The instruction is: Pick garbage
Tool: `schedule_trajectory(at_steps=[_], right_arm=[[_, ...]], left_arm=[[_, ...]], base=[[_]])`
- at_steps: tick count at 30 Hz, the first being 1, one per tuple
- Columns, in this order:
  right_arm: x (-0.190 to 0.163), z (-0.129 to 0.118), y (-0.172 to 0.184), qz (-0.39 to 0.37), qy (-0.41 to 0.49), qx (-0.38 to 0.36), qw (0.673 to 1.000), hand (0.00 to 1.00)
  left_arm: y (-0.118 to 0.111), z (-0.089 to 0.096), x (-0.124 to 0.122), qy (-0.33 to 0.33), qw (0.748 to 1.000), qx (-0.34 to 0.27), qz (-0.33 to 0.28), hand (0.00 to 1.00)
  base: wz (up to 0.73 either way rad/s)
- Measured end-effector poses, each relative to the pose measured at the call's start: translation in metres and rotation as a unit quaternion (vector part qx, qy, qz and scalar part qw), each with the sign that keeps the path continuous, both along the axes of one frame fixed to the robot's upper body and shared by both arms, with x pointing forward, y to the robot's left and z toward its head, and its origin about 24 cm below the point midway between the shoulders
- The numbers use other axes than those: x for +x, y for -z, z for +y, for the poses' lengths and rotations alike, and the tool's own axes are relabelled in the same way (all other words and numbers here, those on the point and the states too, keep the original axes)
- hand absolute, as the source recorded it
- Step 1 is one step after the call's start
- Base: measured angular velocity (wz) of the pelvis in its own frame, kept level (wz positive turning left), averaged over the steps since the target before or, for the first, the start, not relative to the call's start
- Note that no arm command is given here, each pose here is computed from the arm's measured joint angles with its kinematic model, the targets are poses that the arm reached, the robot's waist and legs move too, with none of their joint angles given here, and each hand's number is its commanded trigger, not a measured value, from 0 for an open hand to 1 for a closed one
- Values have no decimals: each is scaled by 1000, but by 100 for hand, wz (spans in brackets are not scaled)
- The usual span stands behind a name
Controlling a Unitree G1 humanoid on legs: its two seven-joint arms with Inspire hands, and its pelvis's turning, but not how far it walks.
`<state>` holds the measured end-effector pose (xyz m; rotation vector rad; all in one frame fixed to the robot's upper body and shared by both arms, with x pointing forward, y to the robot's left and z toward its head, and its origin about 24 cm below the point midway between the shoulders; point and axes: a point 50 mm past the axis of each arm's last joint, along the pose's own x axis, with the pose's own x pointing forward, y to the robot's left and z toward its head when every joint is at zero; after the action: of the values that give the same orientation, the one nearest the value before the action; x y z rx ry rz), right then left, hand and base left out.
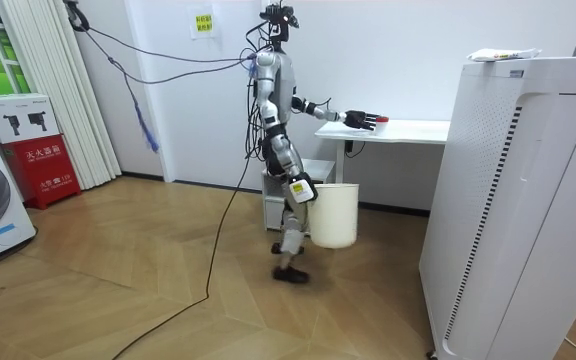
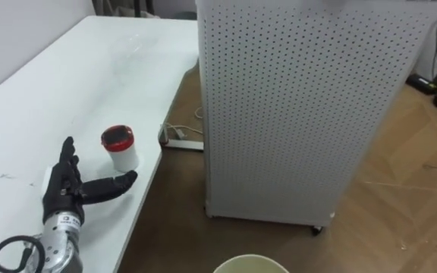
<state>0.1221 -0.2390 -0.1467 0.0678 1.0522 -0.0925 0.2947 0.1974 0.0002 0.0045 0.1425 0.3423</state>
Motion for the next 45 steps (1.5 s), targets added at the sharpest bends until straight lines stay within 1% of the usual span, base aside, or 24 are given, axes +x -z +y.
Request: schedule_trajectory(at_steps=[4,6,10,12,16,23,24,25,27,31,33,36,42,45], right_arm=[[-6,-4,2,6,12,-2,1000,100],[-6,-2,2,8,4,-2,1000,100],[-2,-1,1,6,-12,-5,1000,100],[3,2,0,0,-29,-5,1000,100],[5,2,0,-3,-30,-6,1000,100],[5,0,-1,-3,-32,-5,999,100],[5,0,-1,-5,-32,-5,999,100],[5,0,-1,-5,-32,-6,999,100],[7,1,-1,-10,-33,-5,999,100],[5,1,-1,-7,-33,-5,999,100],[4,1,-1,-7,-31,-5,999,100],[1,1,0,-6,-28,-3,1000,100],[0,1,1,-4,-25,-1,1000,100],[-2,1,1,-2,-25,-2,1000,100]], left_arm=[[3,1,-1,5,1000,1,11,0],[7,2,-2,3,1000,3,18,0],[5,5,-2,-4,1000,5,11,0],[5,9,-3,-15,1000,3,7,0],[2,11,-3,-20,1000,7,-13,0],[4,13,-5,-31,999,11,-23,0],[3,13,-4,-30,999,11,-26,60],[2,12,-3,-28,999,12,-27,100],[-1,11,1,-27,999,12,-35,100],[-1,14,1,-44,998,16,-35,100],[-1,23,3,-61,998,18,-29,100],[-3,30,7,-75,997,18,-22,100],[-1,34,9,-83,996,13,-11,100],[0,31,9,-81,997,11,-7,100]], base=[[31],[8],[13],[12],[33],[6],[6],[7],[2],[0],[5],[4],[4],[2]])
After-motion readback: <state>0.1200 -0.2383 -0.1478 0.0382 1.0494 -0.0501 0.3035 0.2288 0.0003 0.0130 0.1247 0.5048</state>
